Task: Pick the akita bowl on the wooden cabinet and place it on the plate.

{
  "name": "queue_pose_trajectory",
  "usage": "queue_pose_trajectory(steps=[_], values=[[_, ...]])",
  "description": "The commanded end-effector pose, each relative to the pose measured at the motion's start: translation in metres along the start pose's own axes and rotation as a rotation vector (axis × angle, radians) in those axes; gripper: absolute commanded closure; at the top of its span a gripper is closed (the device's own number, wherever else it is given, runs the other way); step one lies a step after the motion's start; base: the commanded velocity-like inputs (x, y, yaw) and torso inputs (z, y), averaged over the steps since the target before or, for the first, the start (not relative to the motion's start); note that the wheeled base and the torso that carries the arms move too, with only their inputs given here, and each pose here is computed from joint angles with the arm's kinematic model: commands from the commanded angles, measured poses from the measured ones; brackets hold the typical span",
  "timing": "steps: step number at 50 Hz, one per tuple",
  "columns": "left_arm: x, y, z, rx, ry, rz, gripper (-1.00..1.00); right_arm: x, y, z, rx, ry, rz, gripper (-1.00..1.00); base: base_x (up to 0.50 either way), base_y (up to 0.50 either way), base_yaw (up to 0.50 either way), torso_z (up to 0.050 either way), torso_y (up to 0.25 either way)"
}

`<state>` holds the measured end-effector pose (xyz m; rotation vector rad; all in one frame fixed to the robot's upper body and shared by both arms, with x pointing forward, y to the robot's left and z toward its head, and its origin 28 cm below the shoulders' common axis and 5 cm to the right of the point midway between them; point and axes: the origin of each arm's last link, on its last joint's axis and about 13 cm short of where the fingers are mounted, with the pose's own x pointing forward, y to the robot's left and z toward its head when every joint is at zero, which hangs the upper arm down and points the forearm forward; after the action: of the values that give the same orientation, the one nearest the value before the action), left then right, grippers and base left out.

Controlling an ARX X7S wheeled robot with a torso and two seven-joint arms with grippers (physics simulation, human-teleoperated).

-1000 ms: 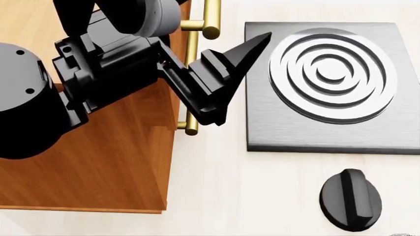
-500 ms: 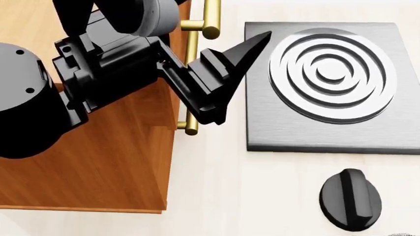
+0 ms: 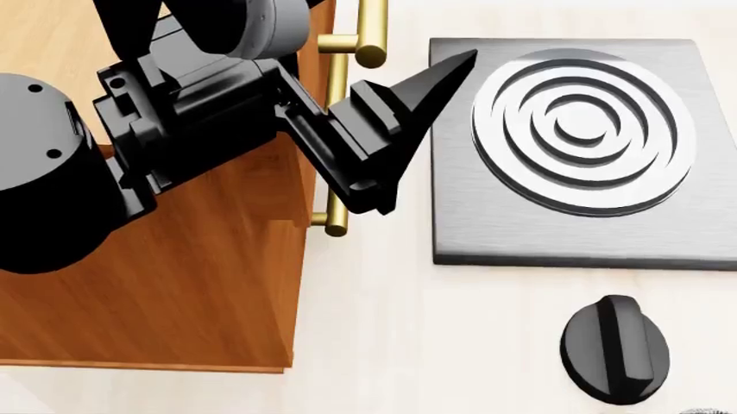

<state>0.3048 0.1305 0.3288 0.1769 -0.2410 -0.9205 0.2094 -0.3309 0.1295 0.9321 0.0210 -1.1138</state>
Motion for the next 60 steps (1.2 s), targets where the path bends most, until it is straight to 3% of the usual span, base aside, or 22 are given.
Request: queue_pose_trajectory(steps=[1,45,46,60], values=[[-0.0005,0.0058,-0.0265,-0.017,0.091,0.033,-1.00,0.0017,0.0021,-0.0004,-0.015,-0.018,0.008,1.00,0.00,0.00,0.00,0.000,-0.011],[0.0035,0.0067,-0.0301,-0.020,0.102,0.028,-1.00,0.0078,0.0030,-0.0087,-0.044,-0.014,0.002,1.00,0.00,0.00,0.00,0.000,-0.006],[0.0032,0.0069,-0.0304,-0.021,0.102,0.029,-1.00,0.0077,0.0028,-0.0085,-0.049,-0.018,0.002,-1.00,0.00,0.00,0.00,0.000,0.000],[0.0005,0.0073,-0.0315,-0.024,0.101,0.037,-1.00,0.0074,0.0020,-0.0085,-0.053,-0.019,0.004,-1.00,0.00,0.00,0.00,0.000,-0.006]])
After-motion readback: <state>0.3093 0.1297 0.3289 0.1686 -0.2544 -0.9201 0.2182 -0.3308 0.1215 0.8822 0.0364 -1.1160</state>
